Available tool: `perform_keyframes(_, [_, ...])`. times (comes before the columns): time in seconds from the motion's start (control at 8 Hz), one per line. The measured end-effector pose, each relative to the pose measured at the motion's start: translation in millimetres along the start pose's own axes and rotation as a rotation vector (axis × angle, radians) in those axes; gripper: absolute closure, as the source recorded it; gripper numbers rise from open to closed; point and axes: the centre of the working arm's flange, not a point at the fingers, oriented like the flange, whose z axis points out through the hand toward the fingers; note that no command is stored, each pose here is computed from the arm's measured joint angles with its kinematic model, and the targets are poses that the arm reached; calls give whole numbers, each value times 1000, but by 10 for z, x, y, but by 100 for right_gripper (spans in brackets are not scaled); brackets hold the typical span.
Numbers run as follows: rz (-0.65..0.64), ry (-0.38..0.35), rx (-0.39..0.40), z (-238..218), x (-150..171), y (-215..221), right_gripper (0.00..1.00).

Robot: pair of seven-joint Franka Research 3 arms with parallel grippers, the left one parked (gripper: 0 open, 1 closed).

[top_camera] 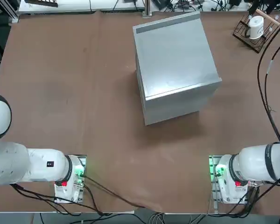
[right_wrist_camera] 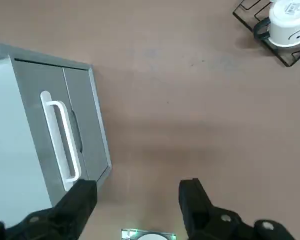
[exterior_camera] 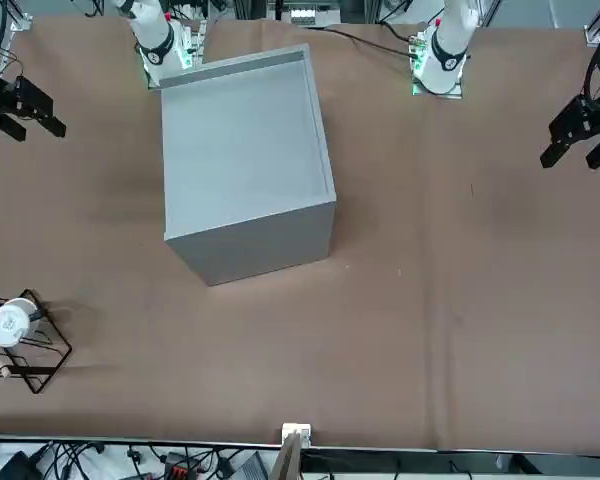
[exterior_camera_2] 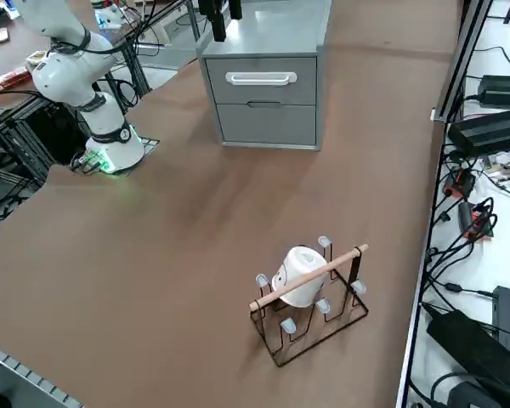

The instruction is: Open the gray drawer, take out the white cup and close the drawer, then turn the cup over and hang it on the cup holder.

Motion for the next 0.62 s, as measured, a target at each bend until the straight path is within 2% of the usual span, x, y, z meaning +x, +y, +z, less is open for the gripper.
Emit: perform_keyframes(0.62, [-48,-15,-38,72,12,-224,0])
